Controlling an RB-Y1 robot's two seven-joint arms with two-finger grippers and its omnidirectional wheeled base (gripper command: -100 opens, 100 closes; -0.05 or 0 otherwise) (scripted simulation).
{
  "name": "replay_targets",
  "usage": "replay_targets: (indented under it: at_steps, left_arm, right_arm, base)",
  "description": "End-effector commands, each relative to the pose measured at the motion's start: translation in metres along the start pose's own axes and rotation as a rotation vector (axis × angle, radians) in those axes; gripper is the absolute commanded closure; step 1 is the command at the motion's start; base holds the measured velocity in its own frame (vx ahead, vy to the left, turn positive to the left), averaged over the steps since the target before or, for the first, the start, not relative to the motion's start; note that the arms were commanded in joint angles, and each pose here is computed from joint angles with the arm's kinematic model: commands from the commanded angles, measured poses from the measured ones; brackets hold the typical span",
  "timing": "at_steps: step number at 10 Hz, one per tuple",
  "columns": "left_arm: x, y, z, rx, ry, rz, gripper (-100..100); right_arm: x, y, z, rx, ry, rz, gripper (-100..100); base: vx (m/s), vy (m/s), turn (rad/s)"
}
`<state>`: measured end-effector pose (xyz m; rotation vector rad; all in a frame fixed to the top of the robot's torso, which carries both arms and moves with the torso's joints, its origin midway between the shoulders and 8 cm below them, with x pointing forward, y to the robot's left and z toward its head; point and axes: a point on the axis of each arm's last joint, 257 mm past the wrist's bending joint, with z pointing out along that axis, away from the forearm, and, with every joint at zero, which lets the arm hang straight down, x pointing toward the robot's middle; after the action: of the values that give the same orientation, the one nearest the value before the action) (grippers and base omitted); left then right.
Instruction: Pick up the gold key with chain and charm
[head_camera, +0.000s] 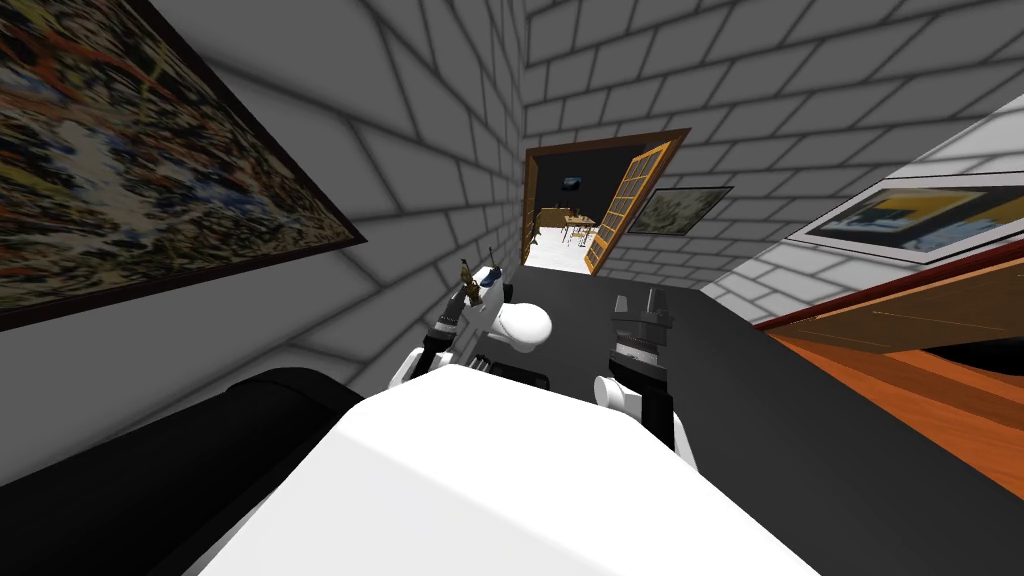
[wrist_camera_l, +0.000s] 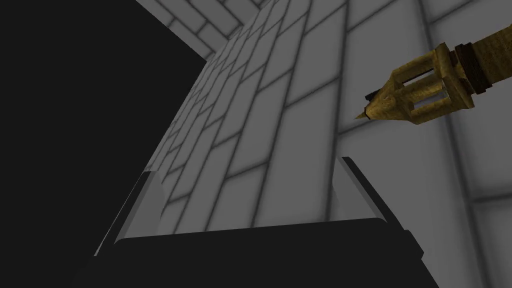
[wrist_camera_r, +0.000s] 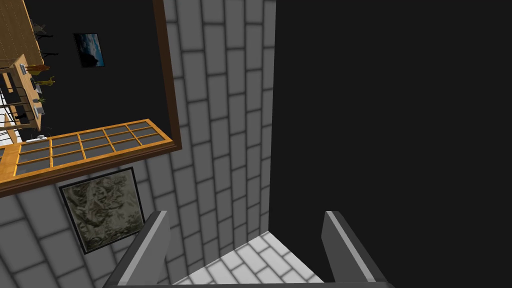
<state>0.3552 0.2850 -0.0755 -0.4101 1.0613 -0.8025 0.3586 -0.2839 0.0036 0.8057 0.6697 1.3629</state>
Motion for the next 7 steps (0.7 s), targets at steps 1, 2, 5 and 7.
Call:
replay_targets:
  at_steps: [1,2,5,7]
  left_arm:
    - [0.013,0.019,-0.008,-0.044,0.046,0.062,-100]
    - [0.018,0.03,-0.013,-0.068,0.072,0.098,-100]
    - [0.032,0.059,-0.028,-0.131,0.145,0.196,-100]
    - [0.039,0.076,-0.037,-0.165,0.187,0.256,-100]
  right_arm:
    - [0.0,0.0,0.0,0.0,0.0,0.0,0]
    - [0.0,0.0,0.0,0.0,0.0,0.0,0]
    - [0.0,0.0,0.0,0.0,0.0,0.0,0]
    - [0.0,0.0,0.0,0.0,0.0,0.0,0]
  base:
    - [-0.07,0.042,-0.028]
    - [-0.057,0.041,-0.029]
    - [-0.041,0.033,-0.039]
    - [-0.02,0.02,-0.049]
